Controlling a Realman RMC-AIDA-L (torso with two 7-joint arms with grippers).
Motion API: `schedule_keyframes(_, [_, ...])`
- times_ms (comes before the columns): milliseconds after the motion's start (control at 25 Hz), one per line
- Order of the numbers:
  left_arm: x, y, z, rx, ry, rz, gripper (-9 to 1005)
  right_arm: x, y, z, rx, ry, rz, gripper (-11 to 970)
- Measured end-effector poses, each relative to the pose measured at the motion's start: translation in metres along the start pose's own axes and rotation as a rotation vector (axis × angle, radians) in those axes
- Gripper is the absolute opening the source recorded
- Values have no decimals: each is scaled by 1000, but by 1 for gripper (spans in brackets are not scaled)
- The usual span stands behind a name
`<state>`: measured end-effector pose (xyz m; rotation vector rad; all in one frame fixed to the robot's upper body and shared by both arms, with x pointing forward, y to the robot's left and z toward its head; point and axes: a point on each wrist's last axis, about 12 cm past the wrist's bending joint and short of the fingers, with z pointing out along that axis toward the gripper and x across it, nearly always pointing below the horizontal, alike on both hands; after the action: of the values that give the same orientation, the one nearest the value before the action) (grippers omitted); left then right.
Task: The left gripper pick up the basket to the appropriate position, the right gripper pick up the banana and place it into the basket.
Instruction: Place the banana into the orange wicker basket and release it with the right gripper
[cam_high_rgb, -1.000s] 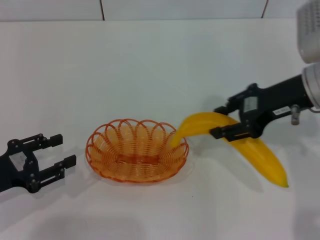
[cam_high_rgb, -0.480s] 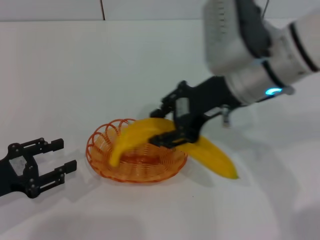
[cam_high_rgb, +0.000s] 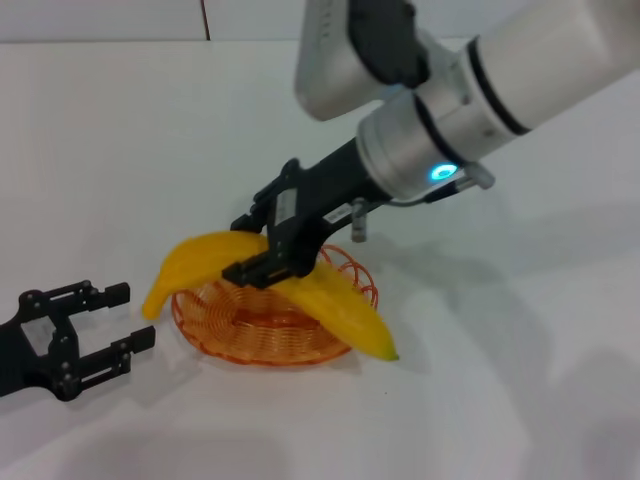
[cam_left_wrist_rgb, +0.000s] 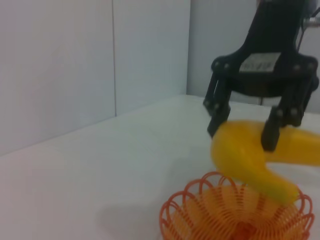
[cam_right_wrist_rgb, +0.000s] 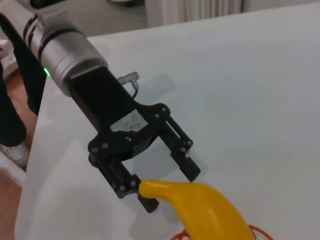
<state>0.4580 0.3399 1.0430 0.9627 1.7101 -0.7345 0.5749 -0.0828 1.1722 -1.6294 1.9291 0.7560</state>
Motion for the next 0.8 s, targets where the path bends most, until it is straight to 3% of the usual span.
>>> schedule_keyframes(280, [-1, 1, 2, 7, 3, 2, 603, -4, -4, 18, 3, -8, 13, 604])
schedule_keyframes(800, [-2, 2, 4, 13, 1, 0, 604, 3, -5, 22, -1, 2, -40, 622])
